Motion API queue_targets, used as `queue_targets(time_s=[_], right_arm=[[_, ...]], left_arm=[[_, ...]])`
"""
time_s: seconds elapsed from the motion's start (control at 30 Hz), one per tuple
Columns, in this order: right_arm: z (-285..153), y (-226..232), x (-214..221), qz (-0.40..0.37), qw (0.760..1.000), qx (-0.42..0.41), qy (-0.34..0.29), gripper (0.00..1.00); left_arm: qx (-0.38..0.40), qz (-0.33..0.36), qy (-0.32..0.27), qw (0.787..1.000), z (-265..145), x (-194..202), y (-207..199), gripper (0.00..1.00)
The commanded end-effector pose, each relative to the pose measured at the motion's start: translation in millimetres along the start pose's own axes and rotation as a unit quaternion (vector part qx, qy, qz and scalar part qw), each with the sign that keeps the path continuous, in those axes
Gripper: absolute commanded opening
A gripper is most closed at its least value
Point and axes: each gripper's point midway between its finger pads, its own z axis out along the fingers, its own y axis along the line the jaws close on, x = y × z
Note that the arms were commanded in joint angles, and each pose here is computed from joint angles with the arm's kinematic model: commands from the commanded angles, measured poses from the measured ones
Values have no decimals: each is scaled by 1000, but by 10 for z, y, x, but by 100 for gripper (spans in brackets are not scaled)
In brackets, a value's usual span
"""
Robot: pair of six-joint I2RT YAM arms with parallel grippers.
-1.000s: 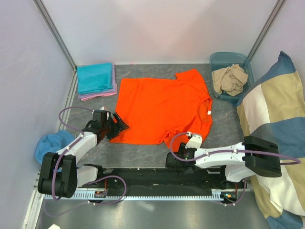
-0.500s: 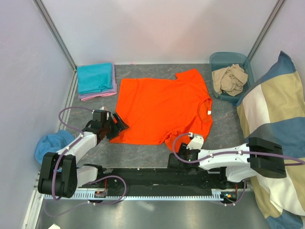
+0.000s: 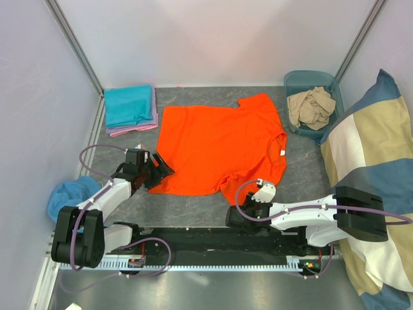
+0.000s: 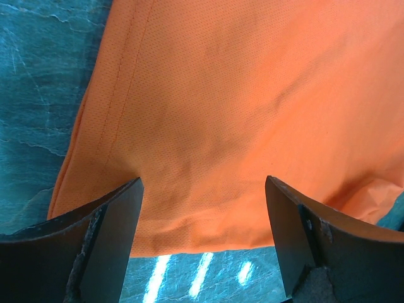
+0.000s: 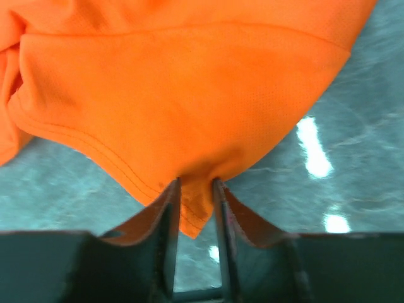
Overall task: Fold and stack the t-shirts
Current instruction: Grap the side of the flattened tshirt closest away from the robot with both arms
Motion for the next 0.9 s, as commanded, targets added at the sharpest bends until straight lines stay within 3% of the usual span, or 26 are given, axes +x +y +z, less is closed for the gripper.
queue_targets(time_s=[0.0, 0.2, 0.57, 0.87], right_arm=[[19, -246, 673, 24, 988, 36, 147, 26], [22, -214, 639, 20, 989, 32, 144, 0], [-64, -128, 330, -9, 995, 32, 98, 0], [-214, -193, -25, -5, 998, 37, 54, 0]], left_arm=[[0, 17, -1, 1000, -9, -20, -3, 86], [-4, 17, -6, 1000, -14, -48, 2, 86], [-53, 17, -77, 995, -286, -422, -15, 91], [-66, 12, -69, 995, -303, -414, 7, 93]])
